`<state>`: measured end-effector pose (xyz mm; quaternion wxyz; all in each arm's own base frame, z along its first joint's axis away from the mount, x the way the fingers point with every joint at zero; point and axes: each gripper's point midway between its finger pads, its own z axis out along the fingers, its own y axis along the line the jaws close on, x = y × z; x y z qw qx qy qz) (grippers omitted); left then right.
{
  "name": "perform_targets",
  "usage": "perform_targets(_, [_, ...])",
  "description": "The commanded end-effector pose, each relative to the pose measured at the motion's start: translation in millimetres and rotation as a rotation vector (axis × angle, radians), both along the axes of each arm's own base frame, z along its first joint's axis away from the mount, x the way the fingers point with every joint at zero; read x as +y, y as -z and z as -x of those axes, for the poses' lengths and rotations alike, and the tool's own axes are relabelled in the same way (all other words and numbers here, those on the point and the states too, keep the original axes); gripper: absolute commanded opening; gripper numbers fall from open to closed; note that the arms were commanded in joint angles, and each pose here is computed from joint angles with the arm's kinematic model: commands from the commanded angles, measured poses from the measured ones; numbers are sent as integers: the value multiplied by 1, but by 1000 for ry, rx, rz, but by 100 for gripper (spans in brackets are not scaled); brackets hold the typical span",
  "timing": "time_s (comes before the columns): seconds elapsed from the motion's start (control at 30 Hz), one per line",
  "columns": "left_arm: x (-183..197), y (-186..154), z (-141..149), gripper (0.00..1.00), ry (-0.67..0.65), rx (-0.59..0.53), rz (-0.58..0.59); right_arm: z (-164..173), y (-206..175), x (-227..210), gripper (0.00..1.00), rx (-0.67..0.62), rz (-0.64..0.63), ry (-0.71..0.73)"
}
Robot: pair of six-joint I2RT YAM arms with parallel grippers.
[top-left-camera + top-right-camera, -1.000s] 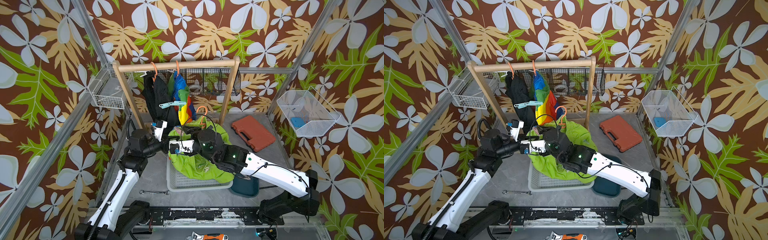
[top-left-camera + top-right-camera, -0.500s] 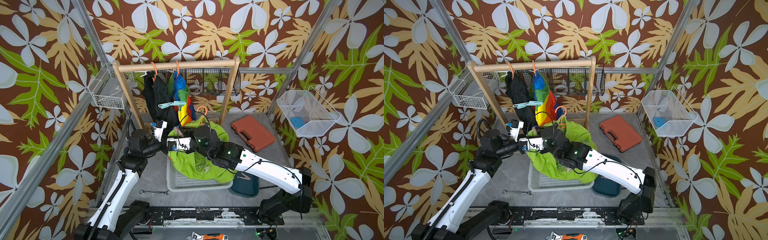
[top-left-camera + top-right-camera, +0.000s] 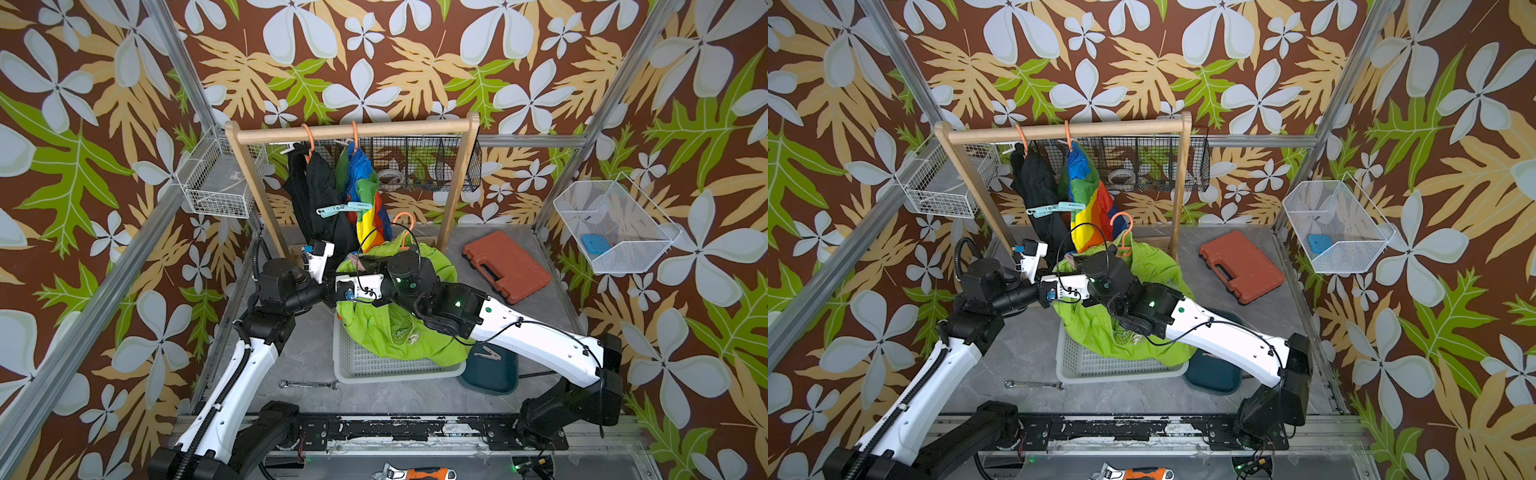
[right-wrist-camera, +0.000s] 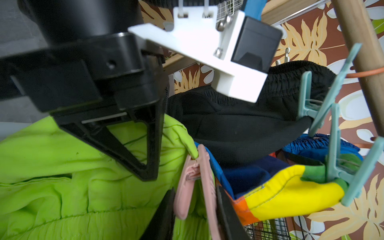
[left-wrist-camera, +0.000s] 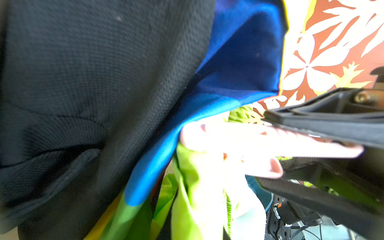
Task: Remove the clothespins securing shorts to the hanger
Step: Remove the clothespin from the hanger.
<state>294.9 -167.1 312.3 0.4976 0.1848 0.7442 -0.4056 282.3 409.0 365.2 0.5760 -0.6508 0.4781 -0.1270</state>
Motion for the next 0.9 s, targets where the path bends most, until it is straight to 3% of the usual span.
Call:
perform_targets(0.0, [-1,-14,-1,0,3,-50,14,-1,-7,0,26,-4,-33,7])
perform_targets(0.57, [1,-12,-3,0,-11,-48,10,0,-13,-2,10,6,-57,19])
perform_targets(0.87, [2,-11,-4,0,-18,-47,7,13,-38,-12,9,35,-158,0])
